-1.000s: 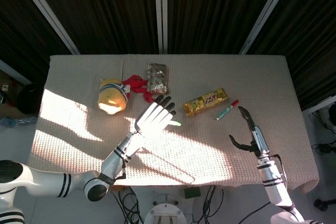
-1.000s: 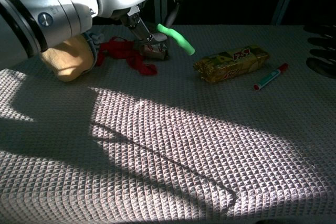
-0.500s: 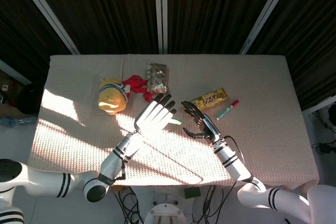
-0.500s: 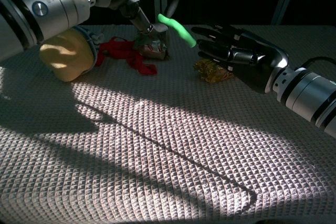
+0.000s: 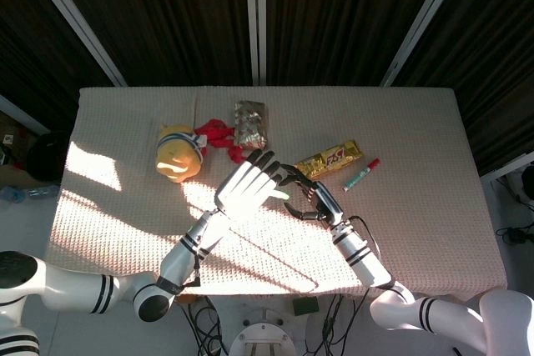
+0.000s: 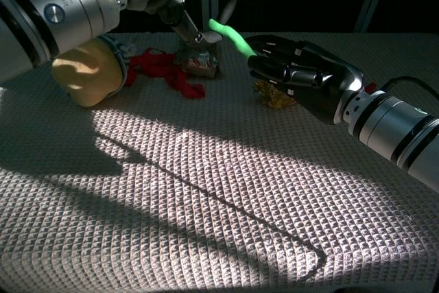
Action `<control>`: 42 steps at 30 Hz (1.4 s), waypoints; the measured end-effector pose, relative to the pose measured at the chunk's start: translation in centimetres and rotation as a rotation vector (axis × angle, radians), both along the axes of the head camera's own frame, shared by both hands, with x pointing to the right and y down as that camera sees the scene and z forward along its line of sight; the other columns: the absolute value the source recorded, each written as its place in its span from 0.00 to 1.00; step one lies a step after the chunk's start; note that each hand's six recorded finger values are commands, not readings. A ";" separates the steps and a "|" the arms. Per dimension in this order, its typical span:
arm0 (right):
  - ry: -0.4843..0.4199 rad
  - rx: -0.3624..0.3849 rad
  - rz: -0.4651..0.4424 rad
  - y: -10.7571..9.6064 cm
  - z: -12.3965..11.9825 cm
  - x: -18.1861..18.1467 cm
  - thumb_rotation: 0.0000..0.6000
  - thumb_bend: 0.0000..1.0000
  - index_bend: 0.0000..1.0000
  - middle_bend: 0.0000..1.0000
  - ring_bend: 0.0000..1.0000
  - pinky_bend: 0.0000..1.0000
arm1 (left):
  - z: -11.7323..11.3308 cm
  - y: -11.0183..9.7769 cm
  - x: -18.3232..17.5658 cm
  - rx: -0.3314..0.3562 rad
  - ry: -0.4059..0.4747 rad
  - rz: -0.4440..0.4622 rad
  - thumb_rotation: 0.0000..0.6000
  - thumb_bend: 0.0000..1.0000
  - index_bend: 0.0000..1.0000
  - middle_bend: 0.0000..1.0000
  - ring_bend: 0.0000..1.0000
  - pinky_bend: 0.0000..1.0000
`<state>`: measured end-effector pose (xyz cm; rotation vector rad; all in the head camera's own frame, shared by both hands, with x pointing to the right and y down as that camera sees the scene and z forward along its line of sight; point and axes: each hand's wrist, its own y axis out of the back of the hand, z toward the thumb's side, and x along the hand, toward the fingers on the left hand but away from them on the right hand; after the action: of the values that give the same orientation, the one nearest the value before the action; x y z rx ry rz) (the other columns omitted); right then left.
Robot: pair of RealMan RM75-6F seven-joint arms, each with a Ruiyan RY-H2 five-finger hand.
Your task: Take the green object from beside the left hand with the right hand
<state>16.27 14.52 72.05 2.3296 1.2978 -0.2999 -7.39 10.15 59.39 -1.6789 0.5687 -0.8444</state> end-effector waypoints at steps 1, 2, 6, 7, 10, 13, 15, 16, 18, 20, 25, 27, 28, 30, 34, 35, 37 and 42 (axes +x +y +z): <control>0.000 -0.001 0.003 0.0 0.0 0.0 1.00 0.33 0.42 0.07 0.00 0.00 | 0.0 0.0 0.0 0.000 -0.001 0.001 1.00 0.30 0.61 0.37 0.23 0.28; 0.000 -0.001 0.006 0.0 0.0 0.1 1.00 0.34 0.43 0.07 0.00 0.00 | 0.0 0.0 0.0 0.000 -0.001 0.001 1.00 0.30 0.61 0.37 0.23 0.28; -0.004 -0.002 0.012 -0.1 0.0 0.1 1.00 0.36 0.44 0.08 0.00 0.00 | 0.0 0.2 0.1 0.003 -0.003 0.006 1.00 0.30 0.61 0.37 0.23 0.28; -0.004 -0.001 0.011 -0.1 0.0 0.2 1.00 0.36 0.44 0.09 0.00 0.00 | 0.0 0.2 0.1 0.003 -0.004 0.008 1.00 0.30 0.61 0.37 0.23 0.28; -0.002 -0.002 0.005 0.0 0.0 0.2 1.00 0.38 0.44 0.09 0.00 0.00 | -0.1 0.3 0.1 0.005 -0.001 0.006 1.00 0.30 0.61 0.37 0.23 0.28; -0.001 -0.002 -0.001 0.1 0.0 0.1 1.00 0.40 0.45 0.10 0.00 0.00 | -0.1 0.4 0.2 0.006 -0.001 0.007 1.00 0.30 0.61 0.37 0.23 0.28; 0.002 -0.002 -0.008 0.2 0.1 0.0 1.00 0.42 0.47 0.10 0.00 0.00 | -0.1 0.4 0.2 0.007 -0.001 0.008 1.00 0.30 0.61 0.37 0.23 0.28; 0.003 -0.002 -0.012 0.1 0.1 0.0 1.00 0.43 0.48 0.10 0.00 0.00 | -0.1 0.4 0.2 0.007 -0.001 0.008 1.00 0.30 0.61 0.37 0.23 0.28; 0.004 0.000 -0.016 0.1 0.1 0.0 1.00 0.44 0.51 0.11 0.00 0.00 | 0.0 0.4 0.2 0.007 -0.002 0.008 1.00 0.30 0.61 0.37 0.23 0.28; 0.006 0.002 -0.018 0.0 0.0 -0.1 1.00 0.44 0.53 0.12 0.00 0.00 | 0.0 0.4 0.2 0.007 -0.003 0.007 1.00 0.30 0.61 0.37 0.23 0.28; 0.006 0.002 -0.029 0.0 0.0 -0.3 1.00 0.45 0.54 0.12 0.00 0.00 | 0.0 0.4 0.2 0.006 -0.001 0.004 1.00 0.30 0.61 0.37 0.23 0.28; 0.008 0.004 -0.033 0.0 0.0 -0.4 1.00 0.45 0.55 0.12 0.00 0.00 | 0.0 0.3 0.2 0.007 -0.002 0.004 1.00 0.30 0.61 0.37 0.23 0.28; 0.008 0.005 -0.034 0.0 -0.1 -0.4 1.00 0.45 0.55 0.12 0.00 0.00 | 0.0 0.3 0.2 0.007 -0.001 0.004 1.00 0.30 0.61 0.37 0.23 0.28; 0.010 0.007 -0.034 0.0 -0.1 -0.5 1.00 0.46 0.56 0.12 0.00 0.00 | 0.0 0.3 0.1 0.006 0.000 0.002 1.00 0.30 0.61 0.37 0.23 0.28; 0.017 0.020 -0.023 -0.3 -0.3 -0.3 1.00 0.46 0.56 0.10 0.00 0.00 | 0.0 0.4 0.1 0.007 0.004 -0.003 1.00 0.30 0.61 0.38 0.23 0.28; 0.019 0.025 -0.019 -0.3 -0.3 -0.3 1.00 0.47 0.56 0.10 0.00 0.00 | -0.1 0.4 0.1 0.008 0.008 -0.006 1.00 0.30 0.61 0.38 0.23 0.28; 0.027 0.041 -0.009 -0.5 -0.5 -0.2 1.00 0.47 0.56 0.09 0.00 0.00 | -0.2 0.4 0.0 0.014 0.018 -0.015 1.00 0.30 0.62 0.38 0.23 0.28; 0.065 0.093 0.001 -0.7 -1.4 -0.1 1.00 0.48 0.56 0.08 0.00 0.00 | -0.6 0.5 0.0 0.027 0.036 -0.023 1.00 0.30 0.62 0.38 0.23 0.28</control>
<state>16.17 13.78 70.68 2.4154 1.3709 -0.3243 -7.42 10.63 58.81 -1.6681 0.6223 -0.8211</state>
